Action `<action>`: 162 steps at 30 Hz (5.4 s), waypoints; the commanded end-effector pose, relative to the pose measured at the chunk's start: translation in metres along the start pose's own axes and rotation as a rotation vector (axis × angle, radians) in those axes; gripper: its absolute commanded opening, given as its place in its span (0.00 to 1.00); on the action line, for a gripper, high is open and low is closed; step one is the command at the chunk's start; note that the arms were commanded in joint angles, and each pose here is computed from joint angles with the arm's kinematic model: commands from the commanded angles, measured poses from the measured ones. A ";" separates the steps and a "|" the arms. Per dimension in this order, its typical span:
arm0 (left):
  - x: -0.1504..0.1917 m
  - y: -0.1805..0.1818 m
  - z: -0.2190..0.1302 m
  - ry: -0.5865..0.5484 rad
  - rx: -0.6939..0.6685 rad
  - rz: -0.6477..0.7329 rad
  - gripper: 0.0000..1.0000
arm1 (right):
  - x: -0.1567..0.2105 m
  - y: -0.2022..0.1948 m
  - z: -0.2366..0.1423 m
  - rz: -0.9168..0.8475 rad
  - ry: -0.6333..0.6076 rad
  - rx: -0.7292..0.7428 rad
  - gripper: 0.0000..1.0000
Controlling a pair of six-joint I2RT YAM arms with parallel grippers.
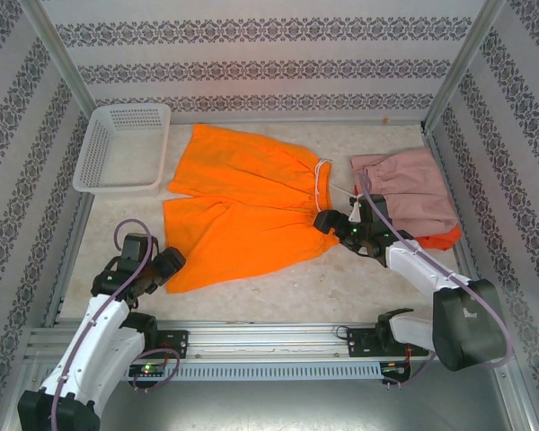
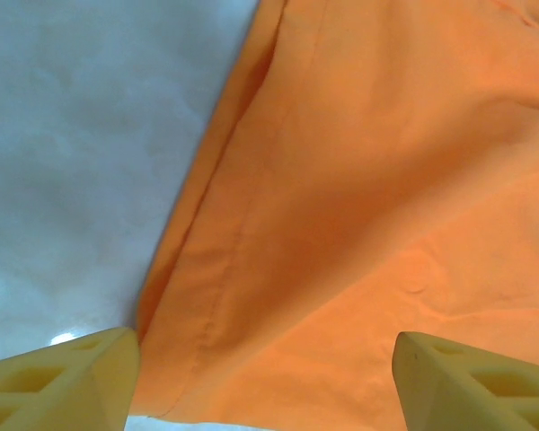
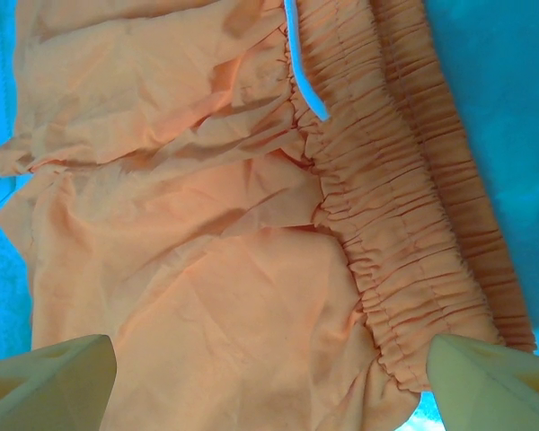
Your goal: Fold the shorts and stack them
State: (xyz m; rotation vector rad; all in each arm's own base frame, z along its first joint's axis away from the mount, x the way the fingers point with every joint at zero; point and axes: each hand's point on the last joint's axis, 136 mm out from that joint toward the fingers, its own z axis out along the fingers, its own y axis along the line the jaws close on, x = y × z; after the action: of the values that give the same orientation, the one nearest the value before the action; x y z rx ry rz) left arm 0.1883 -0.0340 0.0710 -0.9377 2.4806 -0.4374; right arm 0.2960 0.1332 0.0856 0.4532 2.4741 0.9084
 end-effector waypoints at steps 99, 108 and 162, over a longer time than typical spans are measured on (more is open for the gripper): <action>-0.203 -0.245 -0.130 -0.540 0.135 0.336 0.00 | -0.100 0.071 -0.063 -0.028 -0.212 0.052 0.00; -0.237 -0.253 -0.056 -0.484 0.062 0.283 0.00 | -0.143 0.057 -0.014 0.058 -0.154 0.050 0.00; -0.095 -0.114 0.113 -0.118 0.125 0.177 1.00 | -0.172 0.038 0.093 0.253 -0.047 0.017 0.79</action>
State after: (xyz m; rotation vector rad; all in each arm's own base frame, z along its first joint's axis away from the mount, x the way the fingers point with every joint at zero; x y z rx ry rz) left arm 0.3767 -0.0815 0.0470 -0.6820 2.4228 -0.5467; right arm 0.4963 0.1357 0.0808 0.8547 2.4466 0.9805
